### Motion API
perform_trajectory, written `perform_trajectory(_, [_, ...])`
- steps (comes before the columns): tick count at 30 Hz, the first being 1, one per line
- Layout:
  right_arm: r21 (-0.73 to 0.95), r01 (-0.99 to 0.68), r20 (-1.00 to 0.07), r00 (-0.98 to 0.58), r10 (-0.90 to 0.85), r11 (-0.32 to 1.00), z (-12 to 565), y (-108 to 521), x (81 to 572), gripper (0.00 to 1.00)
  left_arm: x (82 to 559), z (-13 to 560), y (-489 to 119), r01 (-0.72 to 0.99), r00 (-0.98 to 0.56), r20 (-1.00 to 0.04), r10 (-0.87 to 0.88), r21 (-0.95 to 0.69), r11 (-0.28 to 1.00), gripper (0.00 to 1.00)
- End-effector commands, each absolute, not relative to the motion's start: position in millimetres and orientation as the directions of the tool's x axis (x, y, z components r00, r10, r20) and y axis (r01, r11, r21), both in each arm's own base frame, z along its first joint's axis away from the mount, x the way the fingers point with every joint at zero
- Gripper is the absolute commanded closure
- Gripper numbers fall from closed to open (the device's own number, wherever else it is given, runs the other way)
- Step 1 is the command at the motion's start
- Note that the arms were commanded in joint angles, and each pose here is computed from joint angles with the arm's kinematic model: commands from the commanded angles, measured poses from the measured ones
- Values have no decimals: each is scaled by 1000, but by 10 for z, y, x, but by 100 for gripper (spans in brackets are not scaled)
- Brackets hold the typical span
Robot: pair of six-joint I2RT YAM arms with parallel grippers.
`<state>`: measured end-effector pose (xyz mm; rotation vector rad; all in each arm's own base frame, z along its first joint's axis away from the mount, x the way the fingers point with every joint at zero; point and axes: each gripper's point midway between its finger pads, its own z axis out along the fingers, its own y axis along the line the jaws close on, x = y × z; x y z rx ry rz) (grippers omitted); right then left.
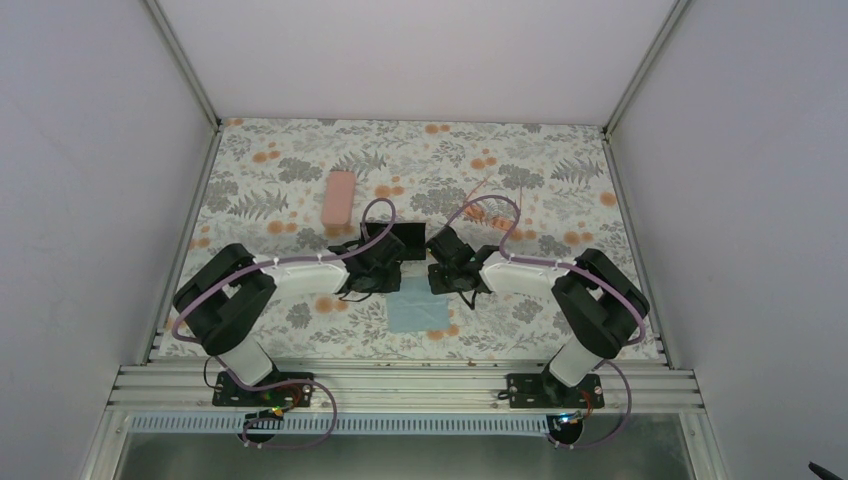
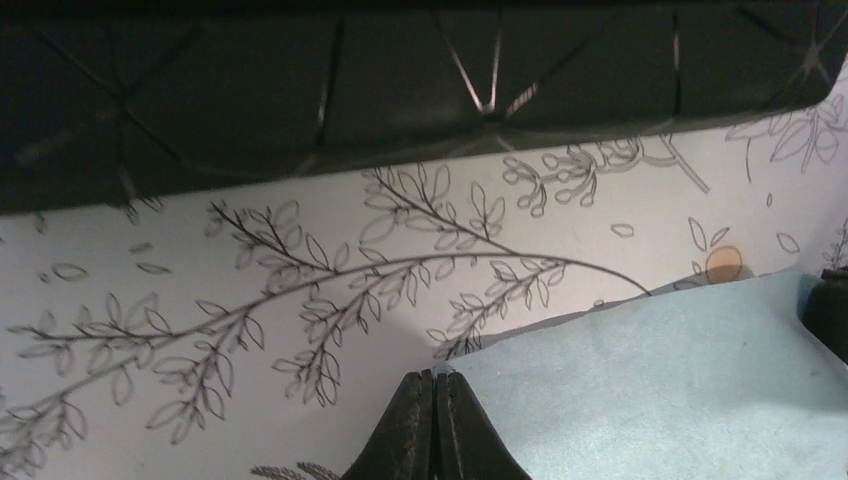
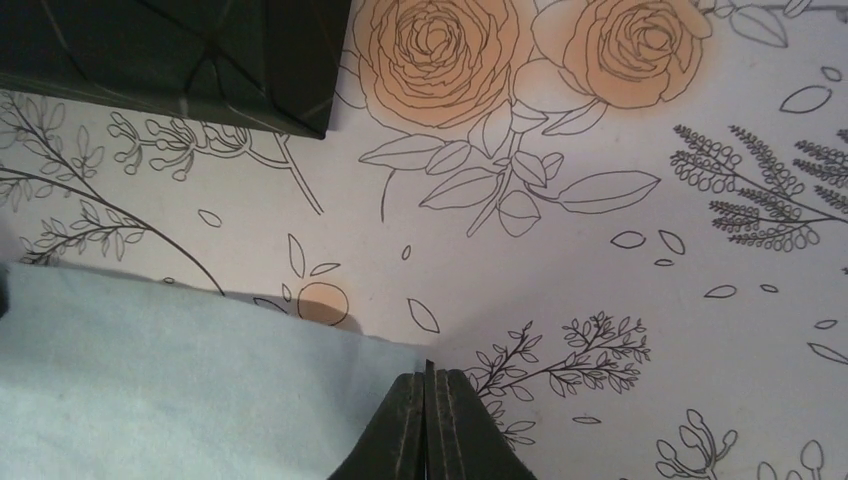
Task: Organize the sunglasses
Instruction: Fold the glasses cleaning cloth at the center of the board.
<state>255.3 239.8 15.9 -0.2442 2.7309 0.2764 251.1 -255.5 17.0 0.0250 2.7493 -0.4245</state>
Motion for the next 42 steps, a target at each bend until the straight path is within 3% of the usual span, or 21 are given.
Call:
perform_trajectory(1, [178,-186,-469,-879,-83,966,378,2446,2735,96,2699,372,-2553,125,-906,-424,2,-263,957,98])
perform_trajectory(16, [241,-200,-524,-850,-46,950,551,2371,2633,96,2467,446,-2540,188,-907,-421,24,-354,916,98])
perform_trajectory(42, [371,-214,-386,-921,-60,904,412,2304,2099,96,2077,389,-2501,183,-939,-343,18,-456,871,98])
